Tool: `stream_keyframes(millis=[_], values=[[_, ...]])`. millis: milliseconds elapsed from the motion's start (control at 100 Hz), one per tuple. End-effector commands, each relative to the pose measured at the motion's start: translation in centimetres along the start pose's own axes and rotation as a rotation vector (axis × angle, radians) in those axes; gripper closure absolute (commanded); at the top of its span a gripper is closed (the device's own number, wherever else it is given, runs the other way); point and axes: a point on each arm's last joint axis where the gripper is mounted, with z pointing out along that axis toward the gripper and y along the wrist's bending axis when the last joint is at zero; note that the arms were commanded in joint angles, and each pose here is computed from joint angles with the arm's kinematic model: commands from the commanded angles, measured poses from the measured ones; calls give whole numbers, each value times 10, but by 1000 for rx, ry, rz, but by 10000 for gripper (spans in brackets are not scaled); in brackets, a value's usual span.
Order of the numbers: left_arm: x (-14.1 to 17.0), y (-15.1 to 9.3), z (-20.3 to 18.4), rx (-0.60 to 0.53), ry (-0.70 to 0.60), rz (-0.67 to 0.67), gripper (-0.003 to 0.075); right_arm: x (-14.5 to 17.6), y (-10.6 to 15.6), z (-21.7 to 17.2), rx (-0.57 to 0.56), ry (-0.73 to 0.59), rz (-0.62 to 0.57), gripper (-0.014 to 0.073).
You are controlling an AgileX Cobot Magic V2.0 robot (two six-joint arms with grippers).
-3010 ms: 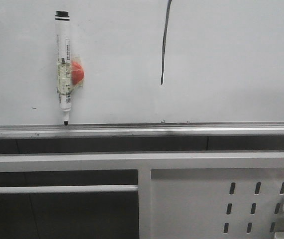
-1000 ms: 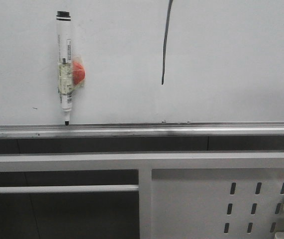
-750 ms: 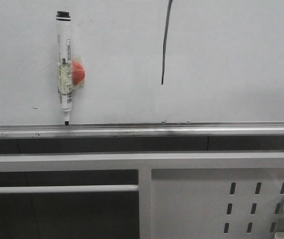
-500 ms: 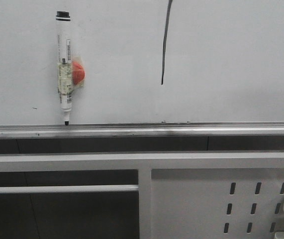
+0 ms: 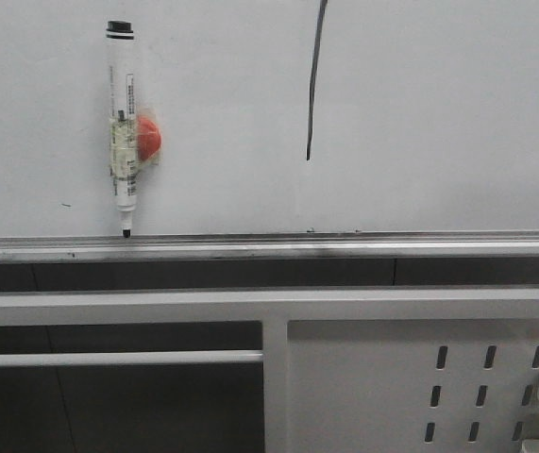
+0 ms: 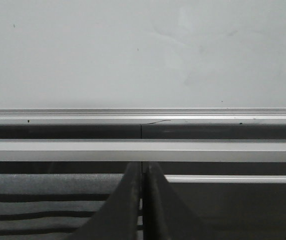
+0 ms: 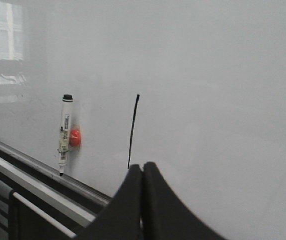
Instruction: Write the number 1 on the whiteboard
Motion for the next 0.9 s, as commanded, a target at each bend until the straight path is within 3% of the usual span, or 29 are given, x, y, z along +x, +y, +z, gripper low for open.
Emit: stream_keyframes(millis=[0,40,160,260,380,680,890], values=[[5,0,2,-2,-43,-8,740,2,3,1,-26,-19,-159,664],[5,0,2,-2,-43,-8,740,3,5,1,-46,-2,-230,664],[5,0,2,-2,-43,-8,740,7,3,1,-19,47,-167,664],[5,0,2,-2,-43,-8,740,21,-1,-1,43,210,-168,664],[5,0,2,-2,-43,-8,740,37,-8,-7,179,398,-33,664],[5,0,2,-2,-43,-8,740,41,-24,-15,501,451,68,664],[5,0,2,-4,-43,-8,740,46,-28,-21,614,513,78,664]])
